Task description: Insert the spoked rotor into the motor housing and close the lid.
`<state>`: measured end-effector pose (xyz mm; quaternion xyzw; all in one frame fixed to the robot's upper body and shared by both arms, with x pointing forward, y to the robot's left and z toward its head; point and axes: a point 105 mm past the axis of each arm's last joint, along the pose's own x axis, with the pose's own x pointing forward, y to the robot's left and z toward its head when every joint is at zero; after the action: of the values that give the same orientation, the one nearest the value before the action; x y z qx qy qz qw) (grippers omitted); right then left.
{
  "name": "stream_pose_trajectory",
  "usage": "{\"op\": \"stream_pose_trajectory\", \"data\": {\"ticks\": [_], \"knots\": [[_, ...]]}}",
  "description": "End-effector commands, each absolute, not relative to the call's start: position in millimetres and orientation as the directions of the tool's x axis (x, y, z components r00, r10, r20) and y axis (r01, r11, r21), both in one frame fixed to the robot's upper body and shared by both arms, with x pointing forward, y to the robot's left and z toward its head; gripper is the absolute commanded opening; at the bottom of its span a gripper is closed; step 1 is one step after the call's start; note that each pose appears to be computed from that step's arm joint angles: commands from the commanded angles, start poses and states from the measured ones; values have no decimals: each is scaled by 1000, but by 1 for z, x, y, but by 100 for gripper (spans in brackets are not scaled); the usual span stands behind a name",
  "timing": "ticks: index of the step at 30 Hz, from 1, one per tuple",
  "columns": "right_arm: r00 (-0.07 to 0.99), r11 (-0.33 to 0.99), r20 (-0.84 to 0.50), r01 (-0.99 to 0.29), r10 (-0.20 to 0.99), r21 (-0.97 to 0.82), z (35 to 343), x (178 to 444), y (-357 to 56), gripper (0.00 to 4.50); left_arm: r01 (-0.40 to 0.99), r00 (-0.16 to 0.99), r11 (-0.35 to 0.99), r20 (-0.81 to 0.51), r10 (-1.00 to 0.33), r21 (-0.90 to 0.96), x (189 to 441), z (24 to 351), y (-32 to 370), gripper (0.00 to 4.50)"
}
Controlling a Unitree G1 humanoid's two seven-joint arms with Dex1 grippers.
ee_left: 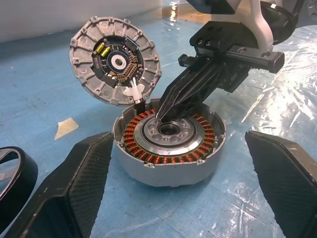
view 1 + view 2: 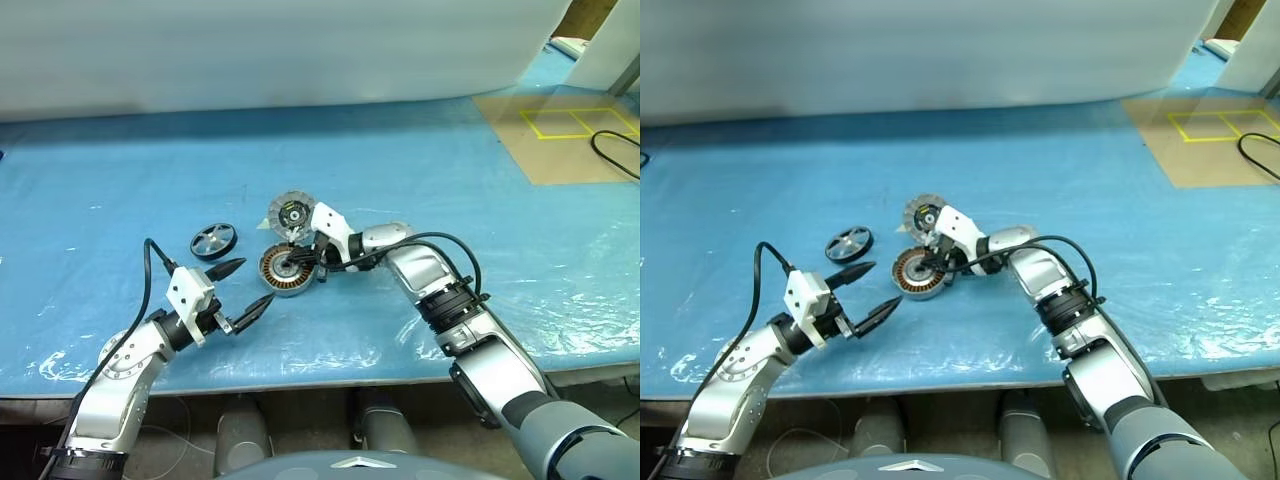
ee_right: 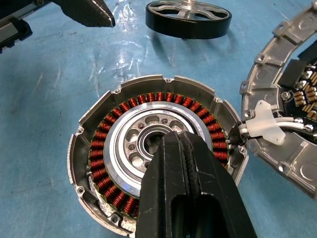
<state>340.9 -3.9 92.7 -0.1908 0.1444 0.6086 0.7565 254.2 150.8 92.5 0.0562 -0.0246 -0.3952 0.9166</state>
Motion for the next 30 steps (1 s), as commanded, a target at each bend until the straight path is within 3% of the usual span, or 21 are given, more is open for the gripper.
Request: {"op": "stream_pose_trajectory", "data": {"ticks": [1,19,30], "knots": [[203,148,-448,-977,871,-154,97,336,3,2,725,679,673,13,-734,143,254,98,151,450],[158,113,-230,-974,960,-195,143,331,-1,2,644,758,757,43,-651,113,258,97,167,450],[123,71,-245,-975,962,-211,146,320,-18,2,629,766,760,37,-642,163,279,124,190,450]]}}
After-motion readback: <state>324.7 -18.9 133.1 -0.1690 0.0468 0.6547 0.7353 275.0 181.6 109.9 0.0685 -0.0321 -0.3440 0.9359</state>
